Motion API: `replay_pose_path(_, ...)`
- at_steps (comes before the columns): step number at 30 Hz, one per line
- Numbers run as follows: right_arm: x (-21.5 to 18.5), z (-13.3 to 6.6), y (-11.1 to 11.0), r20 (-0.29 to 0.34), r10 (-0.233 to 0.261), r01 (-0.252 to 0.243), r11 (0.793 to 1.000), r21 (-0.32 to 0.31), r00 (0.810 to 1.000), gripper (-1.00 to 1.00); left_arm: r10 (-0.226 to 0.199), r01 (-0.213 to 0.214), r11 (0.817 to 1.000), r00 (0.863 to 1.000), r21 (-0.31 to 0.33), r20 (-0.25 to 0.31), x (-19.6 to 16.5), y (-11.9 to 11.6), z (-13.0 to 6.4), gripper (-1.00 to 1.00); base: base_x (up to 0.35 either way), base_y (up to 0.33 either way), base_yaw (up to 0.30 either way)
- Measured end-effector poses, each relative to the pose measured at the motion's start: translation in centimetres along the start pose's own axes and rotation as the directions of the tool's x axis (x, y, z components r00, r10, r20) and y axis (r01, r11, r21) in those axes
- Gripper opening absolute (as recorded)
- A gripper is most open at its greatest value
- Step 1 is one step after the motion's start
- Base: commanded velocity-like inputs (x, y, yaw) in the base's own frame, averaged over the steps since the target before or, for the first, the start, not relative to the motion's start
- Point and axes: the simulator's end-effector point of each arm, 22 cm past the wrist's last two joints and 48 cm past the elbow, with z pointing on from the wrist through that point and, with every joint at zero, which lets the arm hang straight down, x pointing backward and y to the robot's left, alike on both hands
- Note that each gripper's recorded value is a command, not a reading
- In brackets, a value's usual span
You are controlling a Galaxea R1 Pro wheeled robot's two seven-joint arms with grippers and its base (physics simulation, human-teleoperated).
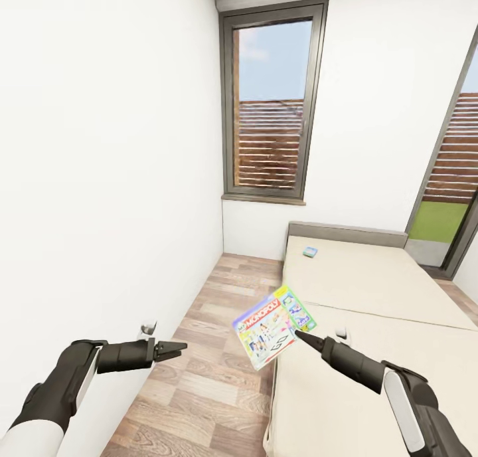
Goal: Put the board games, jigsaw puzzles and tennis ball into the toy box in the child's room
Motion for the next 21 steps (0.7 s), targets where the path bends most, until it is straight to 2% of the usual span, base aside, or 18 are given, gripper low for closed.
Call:
replay_pose_path(7, 1.0, 0.0, -1.1, -0.019, 0.046, -0.045, 0.999, 0.014, 0.999, -1.00, -0.038, 0.038, 0.999, 0.999, 0.000, -0.004, 0.1, 0.0, 0.0, 1.00, 0.000, 0.000, 0.000)
replay_pose_path(21, 1.1, 0.1, -1.5, -0.021, 0.045, -0.044, 0.999, 0.031, 0.999, -1.00, -0.033, 0.032, 0.999, 0.999, -0.011, -0.007, 0.2, 0.2, 0.0, 1.00, 0.000, 0.000, 0.000)
